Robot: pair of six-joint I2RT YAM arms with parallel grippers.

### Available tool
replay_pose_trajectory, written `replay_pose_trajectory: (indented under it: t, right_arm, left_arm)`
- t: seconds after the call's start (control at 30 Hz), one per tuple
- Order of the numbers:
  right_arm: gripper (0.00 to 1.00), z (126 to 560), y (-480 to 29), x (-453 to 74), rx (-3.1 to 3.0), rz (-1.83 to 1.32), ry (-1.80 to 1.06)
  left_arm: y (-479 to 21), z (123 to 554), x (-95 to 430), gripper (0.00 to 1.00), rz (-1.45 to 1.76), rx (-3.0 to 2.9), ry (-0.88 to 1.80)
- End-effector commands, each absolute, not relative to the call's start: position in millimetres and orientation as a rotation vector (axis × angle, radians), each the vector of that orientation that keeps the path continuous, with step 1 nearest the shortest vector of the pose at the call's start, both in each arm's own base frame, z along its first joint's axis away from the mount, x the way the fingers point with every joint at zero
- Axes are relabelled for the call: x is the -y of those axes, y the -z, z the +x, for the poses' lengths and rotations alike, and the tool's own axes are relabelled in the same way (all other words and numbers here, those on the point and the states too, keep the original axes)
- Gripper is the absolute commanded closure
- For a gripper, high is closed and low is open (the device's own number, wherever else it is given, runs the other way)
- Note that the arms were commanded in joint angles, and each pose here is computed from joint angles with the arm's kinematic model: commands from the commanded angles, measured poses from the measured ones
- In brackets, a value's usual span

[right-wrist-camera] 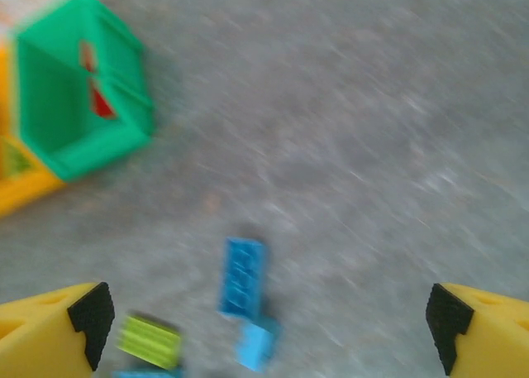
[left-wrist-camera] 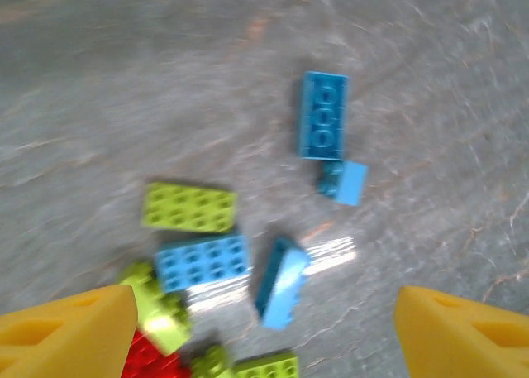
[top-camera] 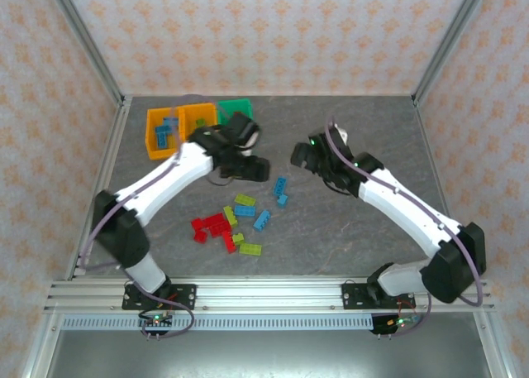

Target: Sort the legos into containers by color

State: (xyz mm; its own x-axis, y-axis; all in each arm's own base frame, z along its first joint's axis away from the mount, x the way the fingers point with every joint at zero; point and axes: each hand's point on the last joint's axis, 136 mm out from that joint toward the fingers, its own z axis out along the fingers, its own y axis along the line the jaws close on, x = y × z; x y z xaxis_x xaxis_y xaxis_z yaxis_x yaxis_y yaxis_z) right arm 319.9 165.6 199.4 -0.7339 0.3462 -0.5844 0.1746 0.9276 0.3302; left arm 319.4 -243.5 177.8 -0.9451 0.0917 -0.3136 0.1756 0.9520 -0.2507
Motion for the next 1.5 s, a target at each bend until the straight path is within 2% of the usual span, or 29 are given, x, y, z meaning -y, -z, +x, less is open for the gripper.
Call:
replay_pose_trajectory:
  t: [0.0, 0.13, 0.27, 0.5, 0.57, 0.7, 0.73, 0.83, 1.0, 1.1, 1.2, 1.37, 1.47]
  right_arm:
    - [0.01, 290, -197, -116, -2.366, 0.496, -0.158]
    - [0.01, 271, -201, -92, -2.351, 0.472, -0.078]
    - [0.01, 259, -204, -79, -2.352, 0.464, -0.029]
    - [0.01, 245, -204, -69, -2.338, 0.465, -0.033]
    - [0.01, 244, -206, -67, -2.33, 0.461, -0.034]
    - [0.01, 244, -208, -72, -2.337, 0.422, -0.058]
    - [0.01, 245, -208, -76, -2.344, 0.399, -0.077]
    - [0.01, 247, -210, -86, -2.354, 0.347, -0.128]
    - [0.01, 250, -210, -92, -2.365, 0.302, -0.139]
    - [0.01, 253, -209, -96, -2.372, 0.287, -0.144]
    - [0.01, 256, -209, -98, -2.377, 0.274, -0.136]
    - [0.01, 258, -209, -102, -2.385, 0.243, -0.141]
    - [0.01, 257, -209, -122, -2.402, 0.126, -0.246]
  left_arm:
    - [-159, 327, 291, 0.19, 0.295, -2.817, 0.358]
    - [-117, 344, 316, 0.19, 0.324, -2.859, 0.225]
    - [-88, 363, 313, 0.24, 0.29, -2.87, 0.079]
    - [-70, 380, 304, 0.33, 0.281, -2.853, -0.051]
    - [-62, 382, 299, 0.38, 0.271, -2.871, -0.072]
    - [-49, 384, 297, 0.57, 0.242, -2.896, -0.051]
    - [-48, 384, 301, 0.59, 0.246, -2.899, -0.026]
    - [-43, 384, 305, 0.58, 0.254, -2.917, -0.009]
    - [-32, 380, 309, 0.39, 0.254, -2.946, 0.022]
    - [-25, 378, 309, 0.38, 0.255, -2.96, 0.025]
    - [-17, 377, 309, 0.46, 0.251, -2.974, 0.021]
    - [-14, 379, 313, 0.7, 0.241, -2.972, 0.038]
    - [-24, 383, 313, 0.83, 0.204, -2.964, 0.084]
